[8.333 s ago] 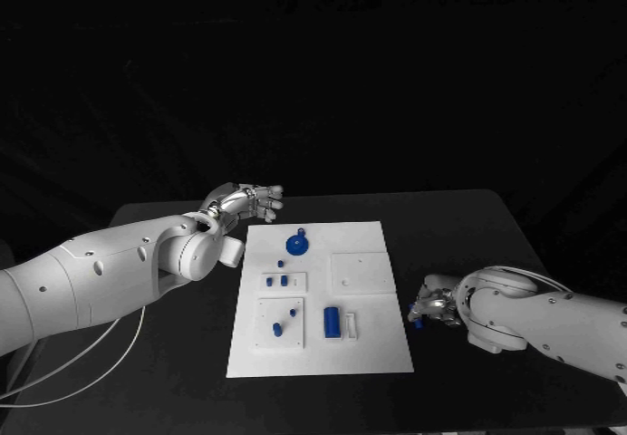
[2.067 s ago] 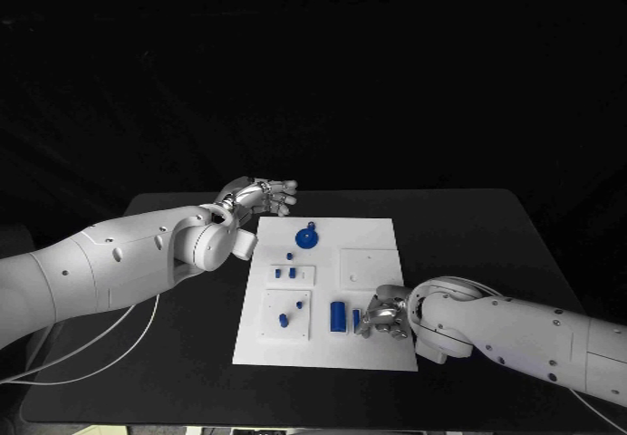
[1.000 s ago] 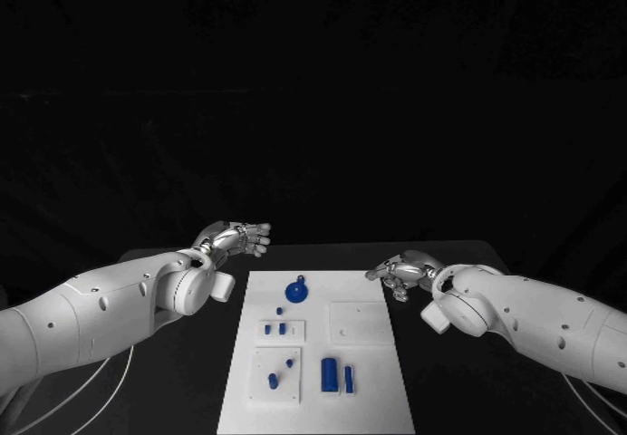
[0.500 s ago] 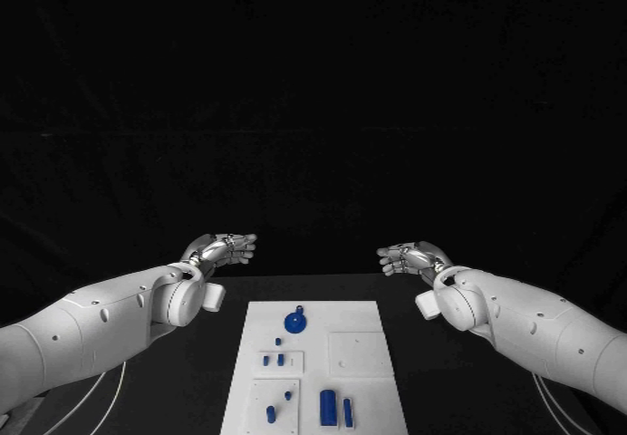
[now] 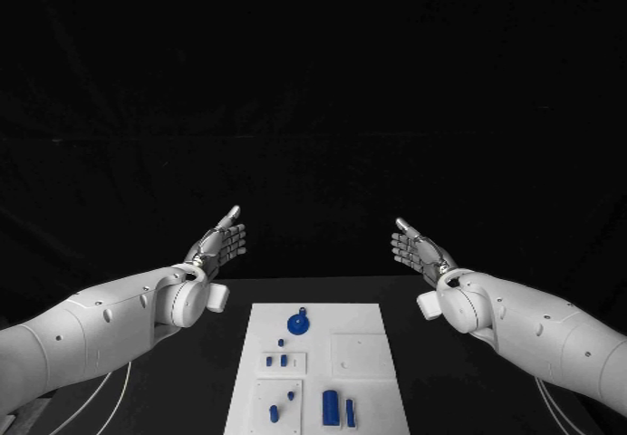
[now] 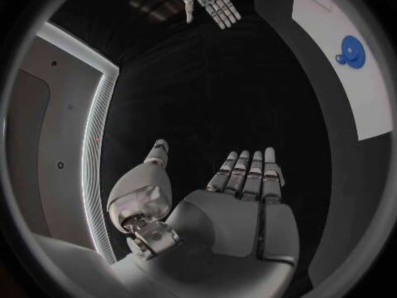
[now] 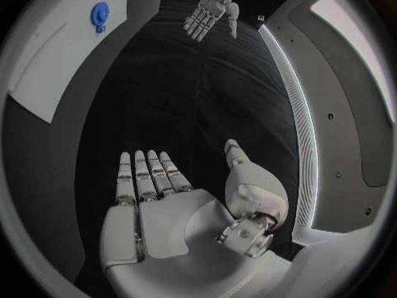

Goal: Assemble the parts on the task board

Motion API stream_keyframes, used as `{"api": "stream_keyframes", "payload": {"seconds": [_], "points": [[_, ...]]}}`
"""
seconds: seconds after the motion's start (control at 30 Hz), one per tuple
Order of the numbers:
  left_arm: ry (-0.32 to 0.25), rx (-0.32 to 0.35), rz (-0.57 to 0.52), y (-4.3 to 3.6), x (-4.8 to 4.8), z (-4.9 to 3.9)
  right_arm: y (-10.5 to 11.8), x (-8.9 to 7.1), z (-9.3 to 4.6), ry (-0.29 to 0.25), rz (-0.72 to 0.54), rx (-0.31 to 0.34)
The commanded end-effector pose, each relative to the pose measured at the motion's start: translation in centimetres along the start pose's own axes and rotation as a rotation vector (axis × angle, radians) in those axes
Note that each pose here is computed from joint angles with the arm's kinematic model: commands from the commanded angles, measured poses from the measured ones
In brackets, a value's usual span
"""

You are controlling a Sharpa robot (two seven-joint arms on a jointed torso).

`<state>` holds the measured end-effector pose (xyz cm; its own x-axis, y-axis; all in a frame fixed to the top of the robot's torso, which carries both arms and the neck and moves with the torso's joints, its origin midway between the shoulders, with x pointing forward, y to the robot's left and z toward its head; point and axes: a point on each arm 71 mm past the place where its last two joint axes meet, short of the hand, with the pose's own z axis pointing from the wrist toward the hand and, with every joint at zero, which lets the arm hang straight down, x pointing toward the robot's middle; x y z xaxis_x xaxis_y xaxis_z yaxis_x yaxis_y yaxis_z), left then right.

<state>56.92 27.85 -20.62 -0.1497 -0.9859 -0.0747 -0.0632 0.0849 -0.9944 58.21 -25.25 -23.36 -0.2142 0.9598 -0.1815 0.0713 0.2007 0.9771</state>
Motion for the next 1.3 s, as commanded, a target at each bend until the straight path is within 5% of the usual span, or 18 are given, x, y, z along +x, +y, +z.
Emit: {"api": "stream_keyframes", "payload": {"seconds": [0.03,0.3,0.57,0.7,0.87,1.3], "points": [[-0.033,0.025,-0.006,0.30,1.25,-0.67,0.3,0.7,-0.5,-0.035,0.027,-0.036],[-0.077,0.049,-0.052,1.65,5.84,-4.28,0.6,3.5,-3.3,-0.090,0.102,-0.089],[-0.118,0.066,-0.082,1.84,9.31,-8.03,1.0,6.4,-7.5,-0.152,0.171,-0.105],[-0.128,0.069,-0.088,1.76,10.07,-9.02,1.1,7.4,-9.2,-0.174,0.191,-0.101],[-0.130,0.070,-0.090,1.74,10.23,-9.23,1.2,8.0,-10.4,-0.188,0.201,-0.096],[-0.130,0.070,-0.090,1.74,10.23,-9.23,1.3,8.2,-10.6,-0.191,0.203,-0.095]]}}
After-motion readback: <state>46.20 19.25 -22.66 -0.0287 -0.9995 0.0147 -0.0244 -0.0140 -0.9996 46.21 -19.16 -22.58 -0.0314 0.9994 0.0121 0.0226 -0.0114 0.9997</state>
